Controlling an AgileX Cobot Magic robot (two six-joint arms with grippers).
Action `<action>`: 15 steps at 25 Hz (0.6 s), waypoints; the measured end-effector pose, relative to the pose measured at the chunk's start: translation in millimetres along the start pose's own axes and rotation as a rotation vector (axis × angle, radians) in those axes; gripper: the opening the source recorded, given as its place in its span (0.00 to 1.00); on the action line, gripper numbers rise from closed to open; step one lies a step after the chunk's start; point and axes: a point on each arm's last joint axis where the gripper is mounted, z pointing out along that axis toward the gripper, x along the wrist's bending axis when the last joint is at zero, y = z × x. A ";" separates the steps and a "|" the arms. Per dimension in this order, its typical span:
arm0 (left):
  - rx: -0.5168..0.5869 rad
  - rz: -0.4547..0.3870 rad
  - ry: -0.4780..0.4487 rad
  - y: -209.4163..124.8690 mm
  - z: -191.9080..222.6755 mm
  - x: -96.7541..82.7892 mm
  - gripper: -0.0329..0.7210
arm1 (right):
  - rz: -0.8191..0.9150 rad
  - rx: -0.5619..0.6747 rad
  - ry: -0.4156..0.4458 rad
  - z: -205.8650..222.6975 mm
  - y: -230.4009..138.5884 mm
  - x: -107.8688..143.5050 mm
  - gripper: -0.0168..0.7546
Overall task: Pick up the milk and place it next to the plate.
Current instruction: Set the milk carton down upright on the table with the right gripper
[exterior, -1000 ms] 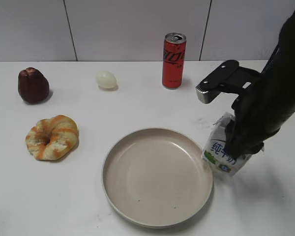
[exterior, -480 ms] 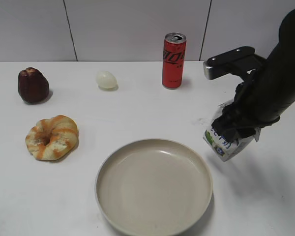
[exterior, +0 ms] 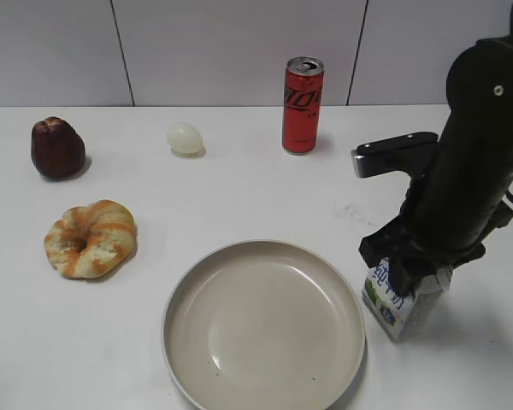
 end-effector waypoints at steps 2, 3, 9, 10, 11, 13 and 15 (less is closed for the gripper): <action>0.000 0.000 0.000 0.0 0.0 0.0 0.32 | -0.004 0.020 0.015 5.1 0.3 1.5 0.49; 0.000 0.000 0.000 0.0 0.0 0.0 0.32 | -0.011 0.022 0.022 5.3 0.2 2.2 0.54; 0.000 0.000 0.000 0.0 0.0 0.0 0.32 | -0.049 0.021 0.030 -0.8 4.2 3.8 0.80; 0.000 0.000 0.000 0.0 0.0 0.0 0.32 | -0.053 0.021 0.025 -4.6 7.0 2.6 0.81; 0.000 0.000 0.000 0.0 0.0 0.0 0.32 | -0.058 0.011 0.022 -11.4 12.3 1.2 0.82; 0.000 0.000 0.000 0.0 0.0 0.0 0.32 | -0.042 -0.031 0.026 -28.6 27.8 -8.9 0.83; 0.000 0.000 0.000 0.0 0.0 0.0 0.32 | 0.003 -0.090 0.028 -52.9 46.9 -28.4 0.83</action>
